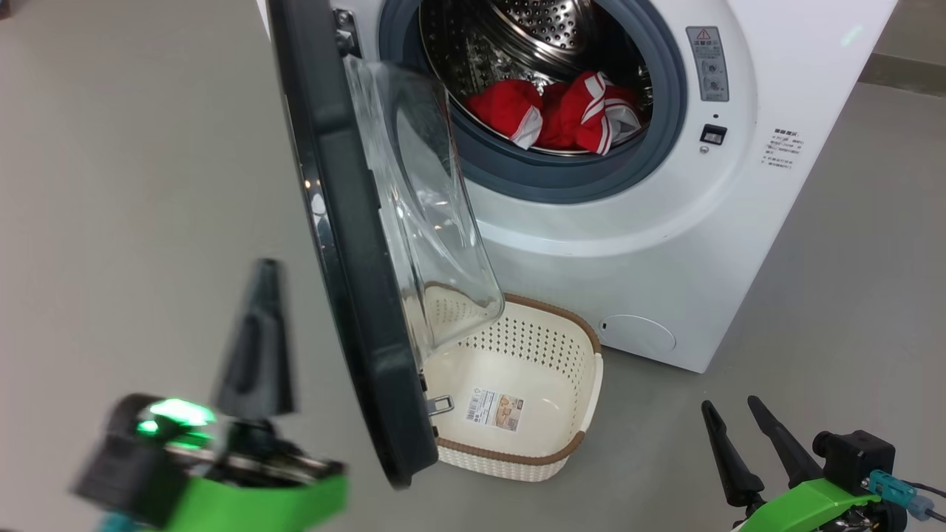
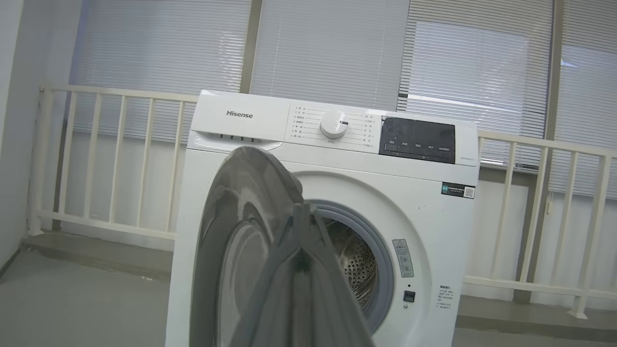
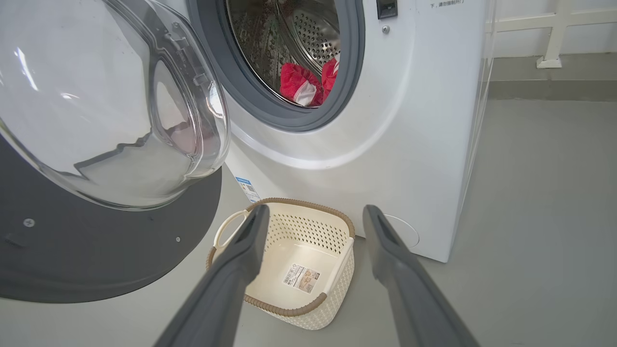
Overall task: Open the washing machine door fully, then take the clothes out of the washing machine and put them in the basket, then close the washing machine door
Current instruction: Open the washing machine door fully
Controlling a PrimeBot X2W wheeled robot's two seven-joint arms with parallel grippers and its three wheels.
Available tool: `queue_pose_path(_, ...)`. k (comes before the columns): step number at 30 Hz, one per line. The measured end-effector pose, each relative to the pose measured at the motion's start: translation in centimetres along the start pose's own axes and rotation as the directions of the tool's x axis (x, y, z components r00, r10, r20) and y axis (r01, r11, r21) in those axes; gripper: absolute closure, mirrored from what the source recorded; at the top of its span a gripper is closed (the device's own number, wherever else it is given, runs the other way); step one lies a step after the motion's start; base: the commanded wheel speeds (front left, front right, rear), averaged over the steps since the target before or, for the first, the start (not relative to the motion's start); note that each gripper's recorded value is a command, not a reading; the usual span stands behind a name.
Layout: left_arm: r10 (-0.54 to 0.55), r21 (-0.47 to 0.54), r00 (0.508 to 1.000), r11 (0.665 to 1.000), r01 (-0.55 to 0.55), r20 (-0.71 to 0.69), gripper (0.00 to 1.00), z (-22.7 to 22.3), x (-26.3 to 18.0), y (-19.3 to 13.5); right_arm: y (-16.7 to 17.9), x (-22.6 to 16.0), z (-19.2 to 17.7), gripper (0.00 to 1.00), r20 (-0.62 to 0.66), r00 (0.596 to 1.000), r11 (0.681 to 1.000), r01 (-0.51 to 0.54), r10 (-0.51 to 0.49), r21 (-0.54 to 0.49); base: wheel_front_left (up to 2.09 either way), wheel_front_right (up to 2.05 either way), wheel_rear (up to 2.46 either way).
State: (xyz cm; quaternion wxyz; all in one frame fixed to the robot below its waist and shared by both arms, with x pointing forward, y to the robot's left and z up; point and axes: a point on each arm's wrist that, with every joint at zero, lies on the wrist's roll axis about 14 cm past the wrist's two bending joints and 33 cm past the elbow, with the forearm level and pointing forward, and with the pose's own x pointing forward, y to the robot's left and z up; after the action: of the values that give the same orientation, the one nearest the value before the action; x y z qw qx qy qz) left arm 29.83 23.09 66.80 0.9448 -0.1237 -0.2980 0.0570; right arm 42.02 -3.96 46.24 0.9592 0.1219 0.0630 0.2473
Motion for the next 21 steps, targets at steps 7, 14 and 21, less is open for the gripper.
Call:
queue_pose_path(7, -0.207, -0.086, 0.967, 0.977, 0.196, -0.148, 1.0, -4.7, -2.4, -7.3, 0.2, 0.0, -0.4, 0.0, -0.012, 1.0, 1.0, -0.007, 0.007, 0.005, 0.0, 0.0, 0.0)
queue_pose_path(14, -0.25, -0.16, 0.902, 0.966, 0.204, -0.353, 1.0, -10.8, -6.1, -8.9, 0.4, -0.3, -0.7, 0.0, -0.018, 1.0, 1.0, -0.012, 0.012, 0.006, 0.0, 0.0, 0.0)
queue_pose_path(21, -0.205, -0.158, 0.84, 0.977, 0.144, -0.502, 1.0, -15.0, -8.9, -7.5, 0.2, -0.3, -1.0, 0.0, -0.026, 1.0, 1.0, -0.008, 0.009, 0.01, 0.0, 0.0, 0.0)
